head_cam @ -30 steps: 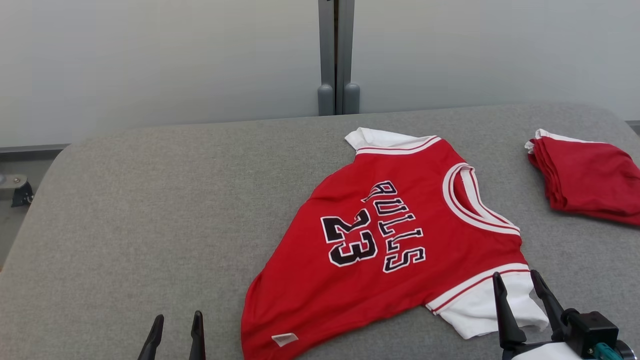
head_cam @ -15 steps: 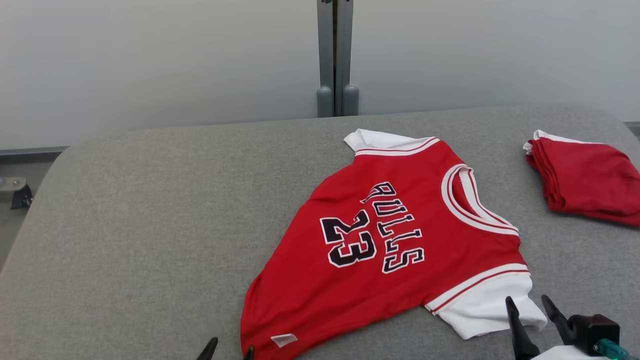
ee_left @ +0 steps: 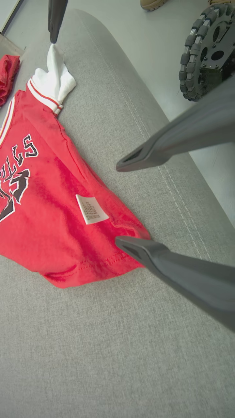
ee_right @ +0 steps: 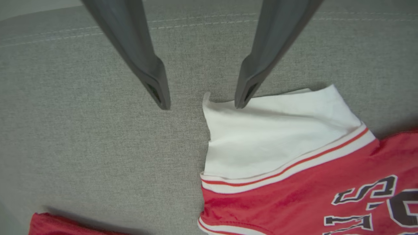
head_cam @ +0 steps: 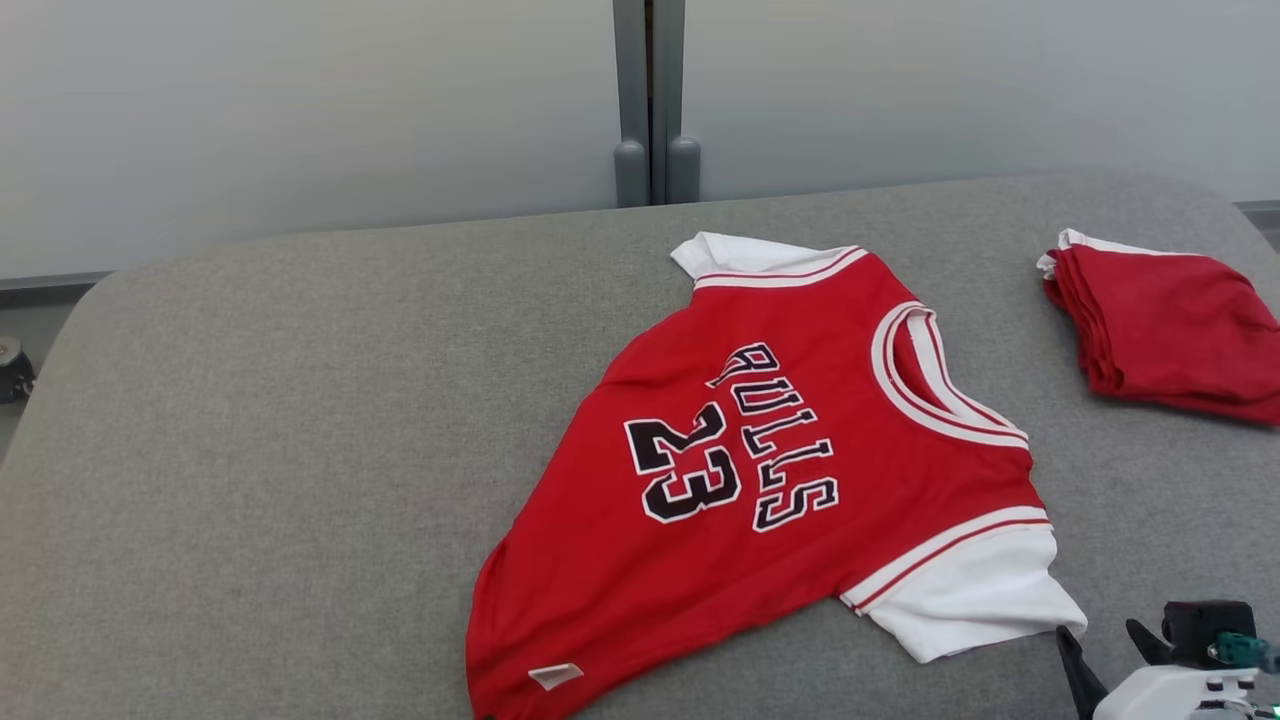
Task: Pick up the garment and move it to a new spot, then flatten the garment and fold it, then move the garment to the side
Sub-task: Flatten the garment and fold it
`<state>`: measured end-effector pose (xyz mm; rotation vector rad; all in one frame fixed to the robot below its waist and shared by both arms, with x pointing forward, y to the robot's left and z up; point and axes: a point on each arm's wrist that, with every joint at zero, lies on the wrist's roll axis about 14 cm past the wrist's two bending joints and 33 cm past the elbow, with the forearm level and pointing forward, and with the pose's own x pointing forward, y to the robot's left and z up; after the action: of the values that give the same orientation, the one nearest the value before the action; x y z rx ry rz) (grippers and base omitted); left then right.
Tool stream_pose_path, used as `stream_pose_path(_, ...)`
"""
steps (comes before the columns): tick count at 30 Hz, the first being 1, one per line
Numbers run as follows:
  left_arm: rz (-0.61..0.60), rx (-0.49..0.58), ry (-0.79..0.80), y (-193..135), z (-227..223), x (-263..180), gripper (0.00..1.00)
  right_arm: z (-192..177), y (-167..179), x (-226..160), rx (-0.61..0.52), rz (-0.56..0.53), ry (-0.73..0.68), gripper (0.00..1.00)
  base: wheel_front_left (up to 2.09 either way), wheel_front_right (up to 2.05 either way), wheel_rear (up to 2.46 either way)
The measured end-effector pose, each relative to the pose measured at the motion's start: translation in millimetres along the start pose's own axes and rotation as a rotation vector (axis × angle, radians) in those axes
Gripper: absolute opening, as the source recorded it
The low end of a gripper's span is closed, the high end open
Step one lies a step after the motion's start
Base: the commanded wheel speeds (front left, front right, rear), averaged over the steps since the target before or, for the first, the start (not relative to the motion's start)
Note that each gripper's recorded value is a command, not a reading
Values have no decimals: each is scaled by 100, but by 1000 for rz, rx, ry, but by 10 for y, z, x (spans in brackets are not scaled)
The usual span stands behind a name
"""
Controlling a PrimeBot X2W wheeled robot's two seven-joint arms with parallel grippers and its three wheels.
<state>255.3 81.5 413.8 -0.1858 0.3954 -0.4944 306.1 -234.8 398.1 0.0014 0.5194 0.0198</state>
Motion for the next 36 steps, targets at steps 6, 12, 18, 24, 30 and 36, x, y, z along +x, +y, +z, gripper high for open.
stream_pose_path(6,-20,5,21,3,-21,72,100,8,52,109,-18,33,26,100,0,0,0)
stream_pose_path(12,-35,19,39,32,-37,128,100,-18,86,218,-25,53,48,100,0,0,0)
stream_pose_path(18,-30,29,86,106,-151,162,100,-45,134,303,-24,68,62,100,0,0,0)
stream_pose_path(24,-18,42,115,216,-224,203,100,-111,186,358,-19,84,86,100,0,0,0)
stream_pose_path(30,-20,37,158,248,-342,216,46,-103,248,382,-7,102,76,72,0,0,0)
stream_pose_path(36,-27,41,154,243,-349,236,0,55,315,389,109,113,6,0,0,0,0)
